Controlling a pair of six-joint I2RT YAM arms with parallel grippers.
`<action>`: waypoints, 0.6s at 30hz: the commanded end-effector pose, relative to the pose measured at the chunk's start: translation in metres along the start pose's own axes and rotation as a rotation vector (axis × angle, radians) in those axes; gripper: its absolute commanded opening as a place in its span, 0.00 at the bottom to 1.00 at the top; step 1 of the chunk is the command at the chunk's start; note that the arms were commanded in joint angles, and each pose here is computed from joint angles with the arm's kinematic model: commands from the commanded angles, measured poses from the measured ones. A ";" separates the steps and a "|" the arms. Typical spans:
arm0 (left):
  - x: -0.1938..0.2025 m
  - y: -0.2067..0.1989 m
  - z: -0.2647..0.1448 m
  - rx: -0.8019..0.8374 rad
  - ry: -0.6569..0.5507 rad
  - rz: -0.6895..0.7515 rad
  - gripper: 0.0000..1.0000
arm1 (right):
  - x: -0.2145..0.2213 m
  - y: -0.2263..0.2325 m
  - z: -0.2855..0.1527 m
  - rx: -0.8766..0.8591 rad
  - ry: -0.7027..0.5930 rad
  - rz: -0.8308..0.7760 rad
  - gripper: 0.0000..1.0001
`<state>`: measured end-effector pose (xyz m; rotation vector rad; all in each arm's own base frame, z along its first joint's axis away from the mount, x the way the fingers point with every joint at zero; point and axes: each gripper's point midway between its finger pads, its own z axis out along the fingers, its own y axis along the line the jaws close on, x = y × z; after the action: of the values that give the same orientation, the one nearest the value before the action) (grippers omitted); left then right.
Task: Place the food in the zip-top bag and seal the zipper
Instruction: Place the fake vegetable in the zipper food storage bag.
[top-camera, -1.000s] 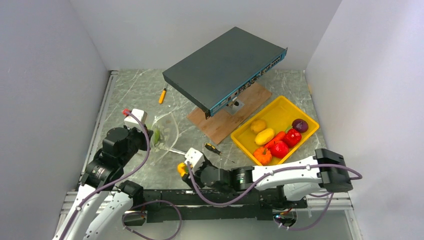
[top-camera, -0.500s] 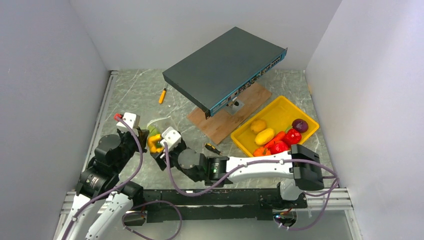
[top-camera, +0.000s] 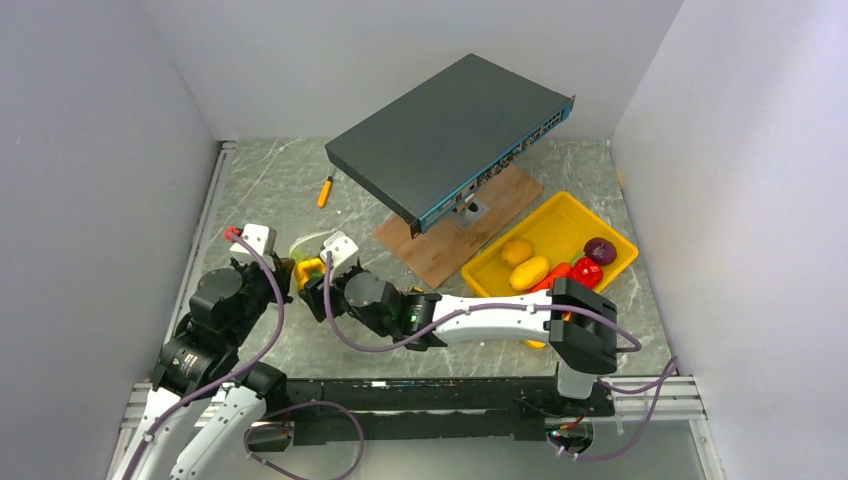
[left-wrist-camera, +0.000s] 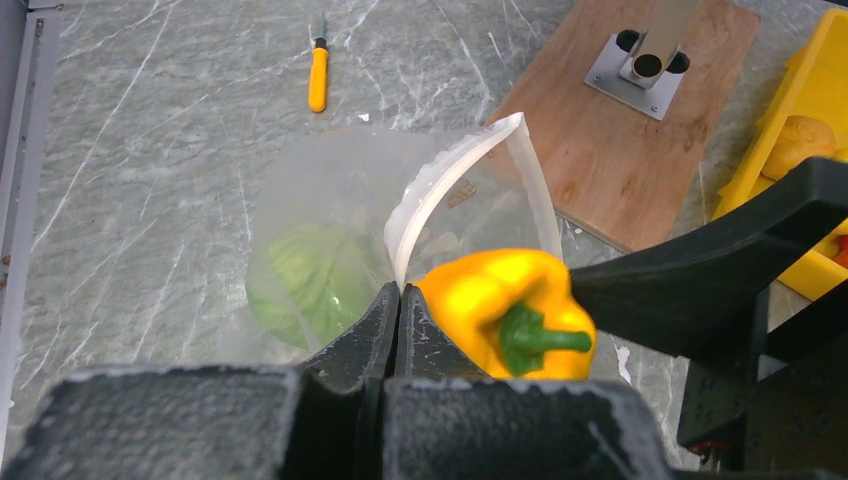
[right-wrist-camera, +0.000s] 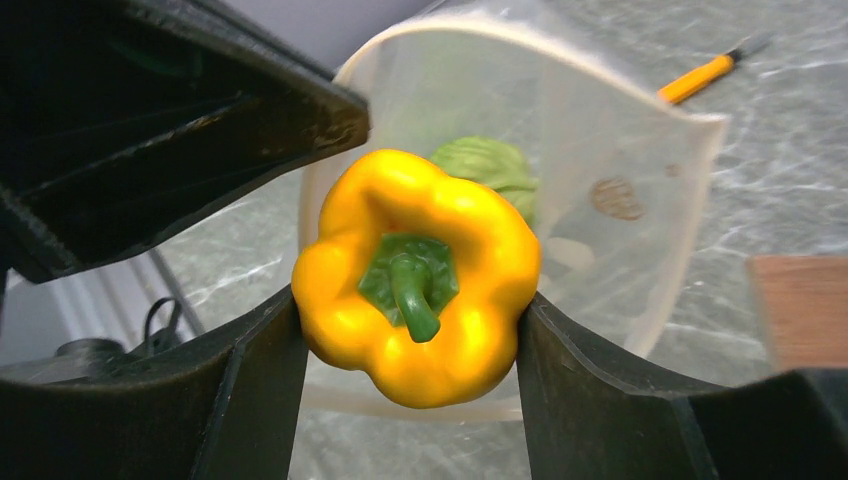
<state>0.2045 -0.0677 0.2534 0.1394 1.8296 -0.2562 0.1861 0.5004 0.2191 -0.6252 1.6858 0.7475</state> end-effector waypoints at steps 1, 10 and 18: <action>-0.010 0.000 0.000 -0.004 -0.037 -0.013 0.00 | -0.016 0.024 0.005 -0.139 -0.043 0.105 0.37; -0.011 0.002 0.000 -0.016 -0.039 -0.015 0.00 | -0.002 0.014 0.030 -0.200 0.010 0.148 0.63; -0.010 0.004 0.000 -0.030 -0.037 -0.016 0.00 | 0.007 0.011 0.039 -0.207 0.046 0.126 0.89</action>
<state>0.2055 -0.0648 0.2532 0.1268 1.8299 -0.2403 0.2048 0.5186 0.1717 -0.6891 1.7923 0.9302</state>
